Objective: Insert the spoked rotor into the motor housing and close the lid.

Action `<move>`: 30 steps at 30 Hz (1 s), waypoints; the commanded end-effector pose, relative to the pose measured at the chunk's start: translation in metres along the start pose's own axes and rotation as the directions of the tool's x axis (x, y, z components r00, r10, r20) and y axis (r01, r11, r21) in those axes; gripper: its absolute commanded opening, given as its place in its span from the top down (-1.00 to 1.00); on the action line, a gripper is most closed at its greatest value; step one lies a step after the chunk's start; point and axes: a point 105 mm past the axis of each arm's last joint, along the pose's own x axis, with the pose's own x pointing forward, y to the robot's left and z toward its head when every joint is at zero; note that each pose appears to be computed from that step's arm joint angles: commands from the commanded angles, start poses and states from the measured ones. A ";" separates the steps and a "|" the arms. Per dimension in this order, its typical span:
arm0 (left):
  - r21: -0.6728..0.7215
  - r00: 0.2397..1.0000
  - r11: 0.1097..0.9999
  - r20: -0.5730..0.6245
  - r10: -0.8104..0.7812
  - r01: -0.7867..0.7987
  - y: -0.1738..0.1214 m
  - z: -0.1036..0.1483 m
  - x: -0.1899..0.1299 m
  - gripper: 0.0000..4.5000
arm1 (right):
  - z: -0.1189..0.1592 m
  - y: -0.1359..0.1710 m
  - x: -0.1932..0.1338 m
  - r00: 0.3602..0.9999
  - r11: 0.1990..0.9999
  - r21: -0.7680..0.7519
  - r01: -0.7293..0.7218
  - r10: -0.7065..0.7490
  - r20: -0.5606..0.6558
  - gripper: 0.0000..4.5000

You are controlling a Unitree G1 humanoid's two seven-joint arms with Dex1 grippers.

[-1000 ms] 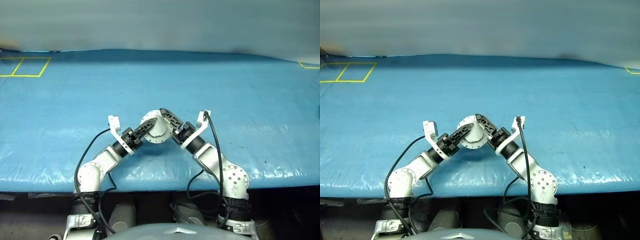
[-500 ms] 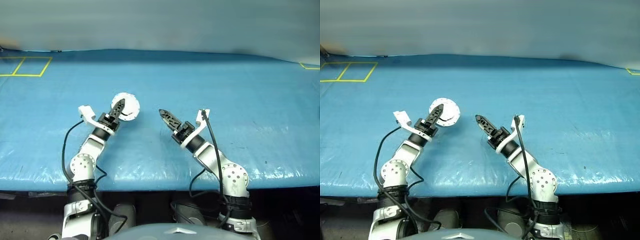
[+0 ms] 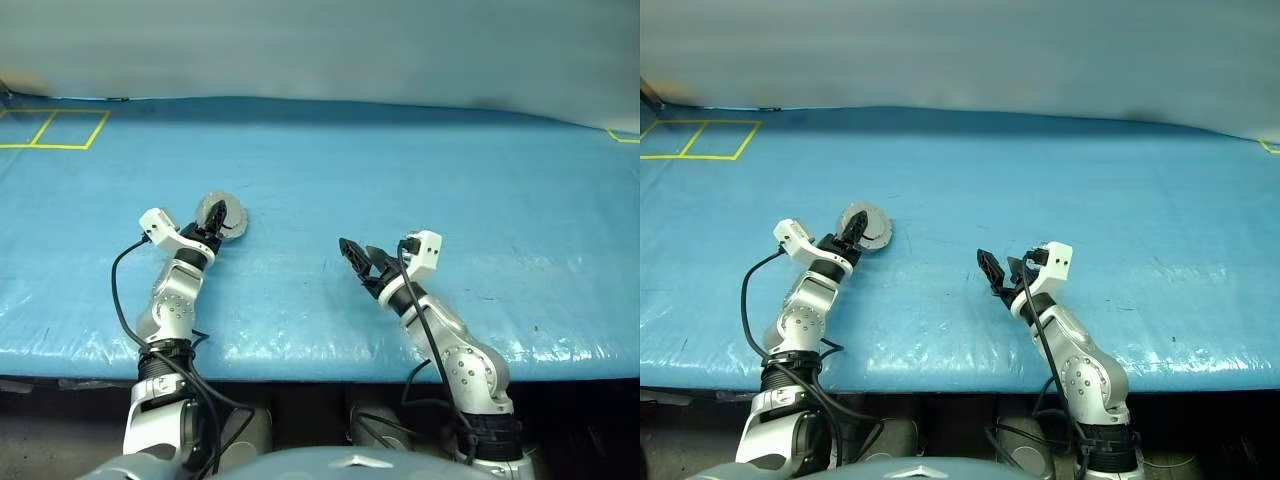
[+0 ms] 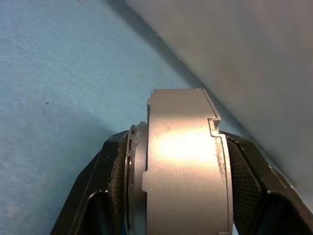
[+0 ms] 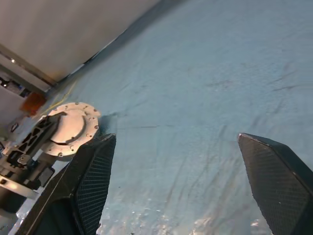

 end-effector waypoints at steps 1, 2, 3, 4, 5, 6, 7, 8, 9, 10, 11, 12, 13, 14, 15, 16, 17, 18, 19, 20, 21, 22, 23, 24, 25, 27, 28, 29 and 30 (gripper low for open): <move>0.064 0.999 0.997 0.029 0.034 -0.035 0.009 0.013 0.000 -0.45 | 0.012 0.004 -0.002 0.998 1.000 -0.017 -0.008 0.009 0.055 -0.86; 0.071 0.999 0.997 0.013 0.040 -0.041 0.011 0.011 0.000 -0.59 | 0.011 0.005 -0.002 0.999 1.000 -0.020 -0.008 0.009 0.054 -0.86; 0.073 0.998 0.996 0.006 0.060 -0.060 0.014 0.010 0.000 -0.74 | 0.010 0.006 -0.002 0.999 1.000 -0.020 -0.010 0.011 0.051 -0.86; 0.079 0.997 0.994 0.004 0.081 -0.081 0.017 0.011 -0.001 -0.86 | 0.009 0.007 -0.001 0.999 1.000 -0.021 -0.015 0.016 0.047 -0.86; 0.088 0.996 0.992 0.001 0.088 -0.088 0.019 0.012 -0.002 -0.86 | 0.008 0.008 0.000 0.999 0.999 -0.026 -0.020 0.021 0.042 -0.86; 0.095 0.996 0.991 0.001 0.092 -0.091 0.021 0.014 -0.003 -0.86 | 0.007 0.009 0.000 0.999 0.999 -0.033 -0.023 0.024 0.039 -0.86; 0.116 0.993 0.986 0.001 0.119 -0.119 0.028 0.017 -0.005 -0.86 | 0.005 0.010 0.001 0.999 0.999 -0.033 -0.024 0.025 0.036 -0.86; 0.125 0.989 0.981 0.007 0.150 -0.150 0.035 0.022 -0.007 -0.86 | 0.004 0.011 0.001 0.999 0.999 -0.031 -0.027 0.028 0.035 -0.86; 0.126 0.985 0.977 0.023 0.173 -0.174 0.041 0.028 -0.010 -0.86 | 0.004 0.012 0.001 0.999 0.999 -0.026 -0.031 0.032 0.039 -0.86; 0.134 0.980 0.971 0.044 0.195 -0.199 0.048 0.035 -0.013 -0.86 | 0.002 0.012 0.001 0.999 0.999 -0.013 -0.036 0.037 0.036 -0.86; 0.137 0.974 0.965 0.062 0.217 -0.224 0.054 0.042 -0.016 -0.86 | 0.000 0.013 0.001 0.999 0.999 -0.005 -0.043 0.043 0.029 -0.86; 0.141 0.966 0.957 0.086 0.243 -0.253 0.060 0.049 -0.020 -0.86 | -0.002 0.014 0.001 0.999 0.999 -0.006 -0.049 0.049 0.024 -0.86; 0.141 0.957 0.949 0.108 0.269 -0.282 0.067 0.056 -0.024 -0.86 | -0.003 0.015 0.001 0.998 0.998 -0.013 -0.054 0.054 0.018 -0.86; 0.145 0.948 0.941 0.127 0.290 -0.307 0.073 0.064 -0.028 -0.86 | -0.005 0.016 0.001 0.998 0.998 -0.019 -0.059 0.059 0.009 -0.86; 0.152 0.943 0.935 0.141 0.301 -0.321 0.077 0.069 -0.031 -0.86 | -0.007 0.016 0.001 0.998 0.998 -0.022 -0.062 0.062 0.003 -0.86; 0.163 0.942 0.932 0.152 0.300 -0.323 0.079 0.075 -0.034 -0.86 | -0.007 0.017 0.001 0.998 0.998 -0.025 -0.063 0.063 0.000 -0.86; 0.173 0.948 0.937 0.153 0.277 -0.302 0.077 0.078 -0.036 -0.86 | -0.008 0.016 0.001 0.998 0.998 -0.031 -0.058 0.058 0.000 -0.86; 0.185 0.961 0.949 0.150 0.231 -0.257 0.071 0.081 -0.036 -0.86 | -0.007 0.015 0.002 0.999 0.998 -0.036 -0.053 0.053 0.001 -0.86; 0.193 0.969 0.955 0.146 0.197 -0.223 0.066 0.082 -0.037 -0.86 | -0.007 0.014 0.002 0.999 0.998 -0.039 -0.050 0.050 0.002 -0.86; 0.227 0.981 0.959 0.137 0.139 -0.168 0.056 0.083 -0.037 -0.86 | -0.004 0.012 0.001 0.999 0.998 -0.053 -0.041 0.042 0.013 -0.86; 0.257 0.988 0.960 0.125 0.086 -0.116 0.045 0.084 -0.037 -0.86 | -0.001 0.009 0.001 0.999 0.997 -0.080 -0.024 0.026 0.027 -0.86; 0.296 0.994 0.954 0.108 0.023 -0.055 0.031 0.083 -0.037 -0.86 | 0.004 0.006 0.000 0.999 0.992 -0.123 -0.003 0.008 0.046 -0.86; 0.338 0.995 0.941 0.090 -0.039 0.007 0.015 0.080 -0.037 -0.86 | 0.008 0.002 -0.001 0.998 0.984 -0.178 0.020 -0.009 0.060 -0.86; 0.352 0.994 0.935 0.076 -0.083 0.051 0.003 0.078 -0.036 -0.86 | 0.011 -0.001 -0.002 0.997 0.974 -0.226 0.036 -0.021 0.069 -0.86; 0.363 0.991 0.927 0.060 -0.121 0.092 -0.009 0.074 -0.036 -0.86 | 0.013 -0.002 -0.003 0.998 0.964 -0.265 0.033 -0.017 0.063 -0.86; 0.408 0.980 0.898 0.030 -0.196 0.167 -0.032 0.065 -0.035 -0.86 | 0.019 0.000 -0.007 0.997 0.955 -0.296 0.024 0.000 0.083 -0.86; 0.430 0.973 0.878 -0.003 -0.230 0.209 -0.043 0.056 -0.035 -0.86 | 0.024 -0.003 -0.008 0.995 0.951 -0.306 0.046 -0.016 0.100 -0.86; 0.442 0.965 0.862 -0.036 -0.258 0.248 -0.053 0.047 -0.037 -0.86 | 0.027 -0.007 -0.010 0.993 0.937 -0.340 0.074 -0.037 0.113 -0.86; 0.464 0.955 0.837 -0.080 -0.287 0.291 -0.062 0.034 -0.040 -0.86 | 0.030 -0.012 -0.012 0.990 0.913 -0.391 0.114 -0.070 0.125 -0.86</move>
